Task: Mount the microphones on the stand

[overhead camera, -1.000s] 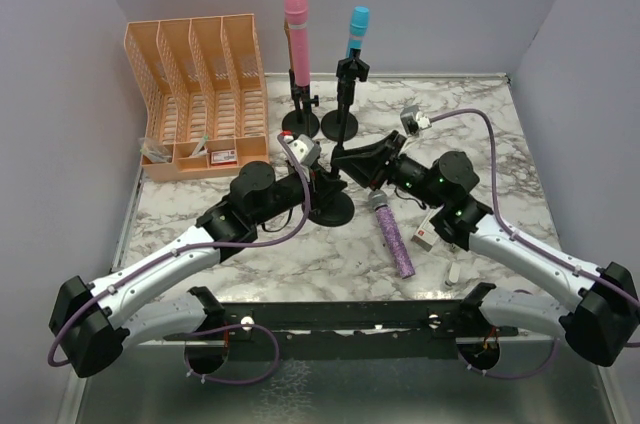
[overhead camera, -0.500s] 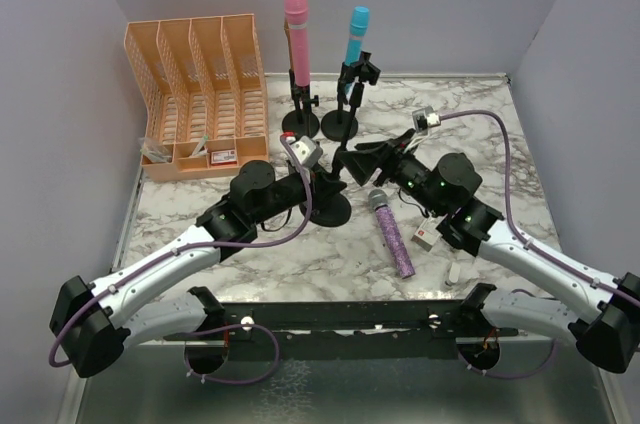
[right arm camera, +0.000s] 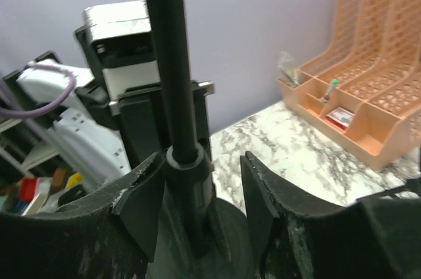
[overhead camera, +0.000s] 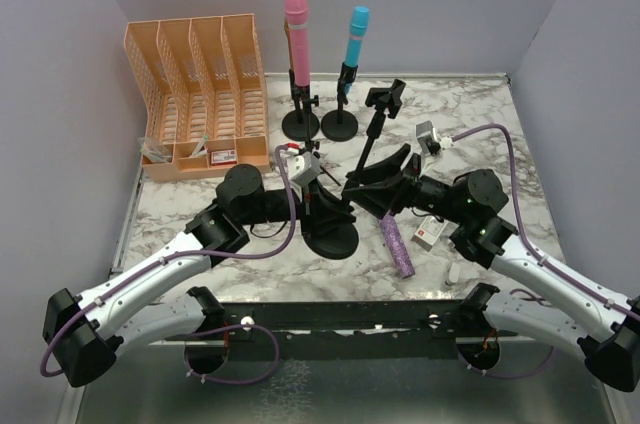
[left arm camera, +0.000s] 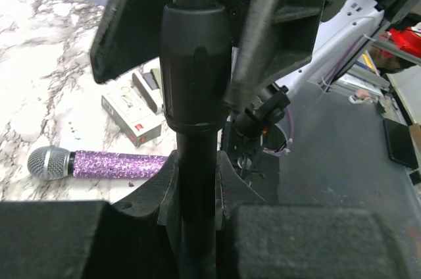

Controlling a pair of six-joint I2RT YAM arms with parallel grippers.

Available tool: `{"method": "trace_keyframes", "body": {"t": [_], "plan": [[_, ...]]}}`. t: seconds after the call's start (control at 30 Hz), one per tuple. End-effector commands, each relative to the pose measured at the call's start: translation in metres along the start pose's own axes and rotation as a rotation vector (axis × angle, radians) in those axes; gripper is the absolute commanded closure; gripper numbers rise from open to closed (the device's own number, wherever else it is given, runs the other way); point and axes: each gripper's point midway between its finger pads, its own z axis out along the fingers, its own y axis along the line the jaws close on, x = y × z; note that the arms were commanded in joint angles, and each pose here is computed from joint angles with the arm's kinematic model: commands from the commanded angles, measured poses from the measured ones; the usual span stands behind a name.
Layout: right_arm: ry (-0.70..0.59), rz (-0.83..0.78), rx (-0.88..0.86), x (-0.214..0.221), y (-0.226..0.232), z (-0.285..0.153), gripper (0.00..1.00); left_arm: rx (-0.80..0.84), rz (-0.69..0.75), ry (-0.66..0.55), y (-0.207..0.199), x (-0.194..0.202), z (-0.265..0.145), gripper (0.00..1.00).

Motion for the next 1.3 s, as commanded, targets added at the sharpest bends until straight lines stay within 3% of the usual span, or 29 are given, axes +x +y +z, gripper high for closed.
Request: {"method": "trace_keyframes", "body": {"t": [0.0,0.23,0.33,0.37,0.5,0.63,0.8,0.97,1.07,1.1,1.17,1.2,1.27], "plan": [[0.037,-0.054,-0.17,0.006,0.029,-0.01,0.51,0.133,0.078,-0.097,-0.035,-0.04,-0.005,1.0],[0.049,-0.069,-0.218,0.003,0.037,-0.007,0.79,0.116,0.063,-0.094,-0.03,-0.04,-0.002,1.0],[0.035,-0.08,-0.182,0.001,0.029,-0.002,0.97,-0.005,0.059,-0.119,-0.008,-0.044,-0.001,1.0],[0.023,-0.087,-0.154,-0.001,0.024,0.0,0.99,-0.099,0.056,-0.129,0.007,-0.046,-0.002,1.0],[-0.001,-0.101,-0.015,-0.004,-0.006,0.009,0.99,-0.496,0.097,-0.187,0.072,-0.063,-0.025,1.0],[-0.026,-0.078,0.143,-0.007,-0.039,0.017,0.99,-0.68,0.201,-0.212,0.103,-0.075,-0.041,1.0],[-0.063,0.041,0.379,-0.009,-0.083,0.022,0.99,-0.721,0.278,-0.213,0.117,-0.077,-0.038,1.0],[-0.088,0.267,0.666,-0.007,-0.122,0.014,0.99,-0.704,0.295,-0.205,0.125,-0.062,-0.03,1.0],[-0.093,0.328,0.671,-0.005,-0.121,0.017,0.99,-0.662,0.286,-0.182,0.123,-0.051,-0.024,1.0],[-0.092,0.328,0.639,-0.006,-0.116,0.019,0.9,-0.636,0.28,-0.179,0.119,-0.049,-0.021,1.0],[-0.095,0.296,0.561,-0.009,-0.104,0.02,0.48,-0.559,0.265,-0.177,0.105,-0.046,-0.016,1.0],[-0.087,0.281,0.529,-0.01,-0.1,0.019,0.36,-0.518,0.256,-0.176,0.098,-0.045,-0.014,1.0],[-0.065,0.262,0.477,-0.012,-0.094,0.017,0.25,-0.415,0.229,-0.177,0.078,-0.043,-0.008,1.0]]}}
